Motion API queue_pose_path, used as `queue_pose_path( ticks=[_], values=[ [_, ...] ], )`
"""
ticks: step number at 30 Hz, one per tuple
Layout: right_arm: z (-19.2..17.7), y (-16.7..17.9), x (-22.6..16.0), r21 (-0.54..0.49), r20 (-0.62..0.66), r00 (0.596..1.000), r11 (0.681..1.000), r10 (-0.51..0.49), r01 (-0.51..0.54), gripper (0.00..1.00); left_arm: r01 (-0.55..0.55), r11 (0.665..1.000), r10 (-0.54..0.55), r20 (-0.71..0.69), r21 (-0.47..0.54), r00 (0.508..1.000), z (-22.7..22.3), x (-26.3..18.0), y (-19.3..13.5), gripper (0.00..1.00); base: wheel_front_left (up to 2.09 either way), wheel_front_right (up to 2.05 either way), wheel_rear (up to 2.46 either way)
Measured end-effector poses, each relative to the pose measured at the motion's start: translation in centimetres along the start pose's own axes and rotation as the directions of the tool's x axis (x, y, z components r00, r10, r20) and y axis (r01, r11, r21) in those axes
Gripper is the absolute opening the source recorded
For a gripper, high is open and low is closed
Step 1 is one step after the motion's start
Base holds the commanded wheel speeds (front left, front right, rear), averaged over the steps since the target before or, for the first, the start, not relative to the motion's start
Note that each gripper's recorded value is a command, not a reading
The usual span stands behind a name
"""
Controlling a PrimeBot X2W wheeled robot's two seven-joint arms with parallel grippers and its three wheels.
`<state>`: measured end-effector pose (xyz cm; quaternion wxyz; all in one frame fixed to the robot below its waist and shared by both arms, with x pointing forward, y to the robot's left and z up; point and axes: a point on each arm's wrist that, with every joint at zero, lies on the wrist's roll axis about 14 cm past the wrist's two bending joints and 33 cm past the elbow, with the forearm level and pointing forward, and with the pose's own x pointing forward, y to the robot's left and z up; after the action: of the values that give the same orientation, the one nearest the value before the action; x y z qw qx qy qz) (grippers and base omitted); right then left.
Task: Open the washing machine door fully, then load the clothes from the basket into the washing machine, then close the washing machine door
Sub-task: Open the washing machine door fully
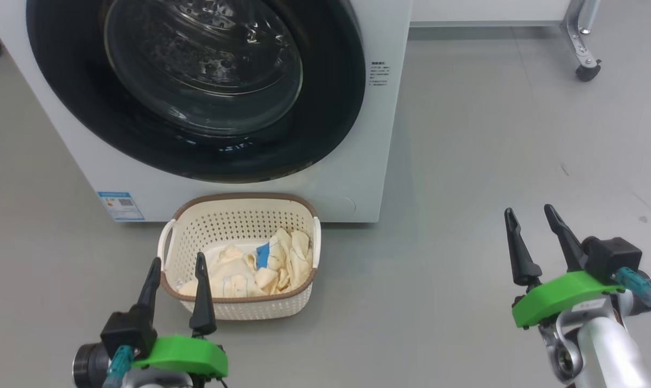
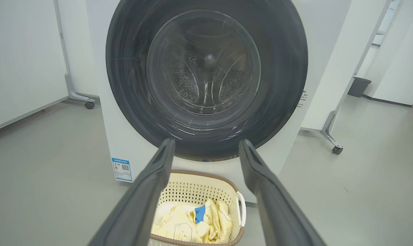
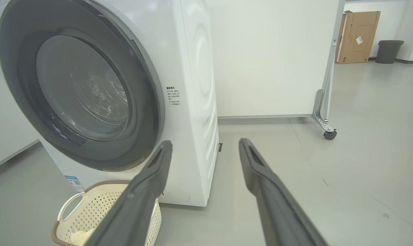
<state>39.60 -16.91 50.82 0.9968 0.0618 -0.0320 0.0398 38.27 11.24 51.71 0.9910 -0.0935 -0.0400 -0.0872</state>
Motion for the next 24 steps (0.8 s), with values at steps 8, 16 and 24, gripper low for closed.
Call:
queue_pose_path(
  ticks=[8, 16, 24],
  values=[
    [-0.11, -0.31, 0.04, -0.005, -0.004, 1.0, 1.0, -0.003, 0.003, 1.0, 0.017, 1.0, -0.017, -0.003, 0.007, 1.0, -0.13, 0.03, -0.66, 1.0, 0.84, 0.84, -1.69],
    [-0.06, -0.22, 0.14, -0.004, -0.003, 1.0, 1.0, -0.001, 0.001, 1.0, 0.008, 1.0, -0.008, -0.002, 0.009, 1.0, -0.08, 0.02, -0.28, 1.0, 0.22, 0.22, -0.45],
    [0.05, -0.2, 0.06, -0.005, 0.0, 1.0, 1.0, 0.0, 0.0, 1.0, 0.009, 1.0, -0.009, 0.007, 0.009, 1.0, 0.22, 0.08, -0.31, 1.0, 0.0, 0.0, 0.0]
  ],
)
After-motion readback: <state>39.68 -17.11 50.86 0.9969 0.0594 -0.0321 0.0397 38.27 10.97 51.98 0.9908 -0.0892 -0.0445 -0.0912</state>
